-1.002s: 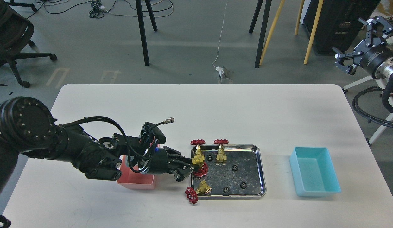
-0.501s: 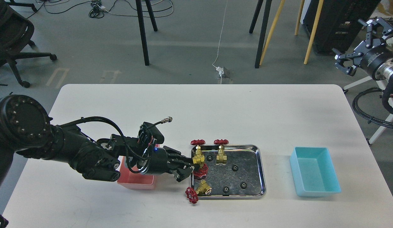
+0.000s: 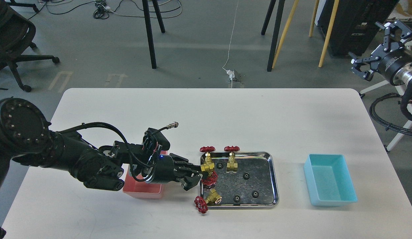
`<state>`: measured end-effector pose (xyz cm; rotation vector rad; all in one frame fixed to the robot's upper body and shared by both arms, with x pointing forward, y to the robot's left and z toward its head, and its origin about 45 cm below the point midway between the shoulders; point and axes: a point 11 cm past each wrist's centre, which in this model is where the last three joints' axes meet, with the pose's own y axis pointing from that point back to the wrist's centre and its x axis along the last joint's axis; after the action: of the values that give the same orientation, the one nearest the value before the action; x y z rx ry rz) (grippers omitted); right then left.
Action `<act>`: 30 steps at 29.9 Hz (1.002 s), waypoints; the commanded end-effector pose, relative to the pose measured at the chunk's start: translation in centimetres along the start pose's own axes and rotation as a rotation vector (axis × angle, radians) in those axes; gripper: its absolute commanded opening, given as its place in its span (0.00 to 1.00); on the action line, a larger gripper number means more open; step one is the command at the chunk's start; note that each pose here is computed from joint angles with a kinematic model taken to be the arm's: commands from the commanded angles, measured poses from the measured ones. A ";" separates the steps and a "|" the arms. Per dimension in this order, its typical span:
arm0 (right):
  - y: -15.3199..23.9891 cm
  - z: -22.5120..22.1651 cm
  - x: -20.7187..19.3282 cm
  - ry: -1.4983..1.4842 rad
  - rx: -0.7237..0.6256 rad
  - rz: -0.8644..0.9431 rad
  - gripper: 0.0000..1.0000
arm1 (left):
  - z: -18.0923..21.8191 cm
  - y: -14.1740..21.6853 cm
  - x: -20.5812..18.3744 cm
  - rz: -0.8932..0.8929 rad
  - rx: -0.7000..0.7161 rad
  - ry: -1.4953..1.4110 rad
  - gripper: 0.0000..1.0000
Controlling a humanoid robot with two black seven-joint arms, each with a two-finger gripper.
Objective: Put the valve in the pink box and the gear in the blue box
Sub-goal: 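Close the left gripper on the brass valve with red handwheel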
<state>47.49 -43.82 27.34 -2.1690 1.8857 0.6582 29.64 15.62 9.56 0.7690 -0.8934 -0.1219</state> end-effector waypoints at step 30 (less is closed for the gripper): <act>-0.6 -1.2 -1.1 -0.005 0.028 -0.024 0.99 | 0.3 2.3 1.5 0.056 -0.003 0.031 0.20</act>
<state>47.94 -43.44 28.27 -2.1676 1.8628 0.6399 30.02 16.42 11.81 0.7466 -0.8930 -0.0731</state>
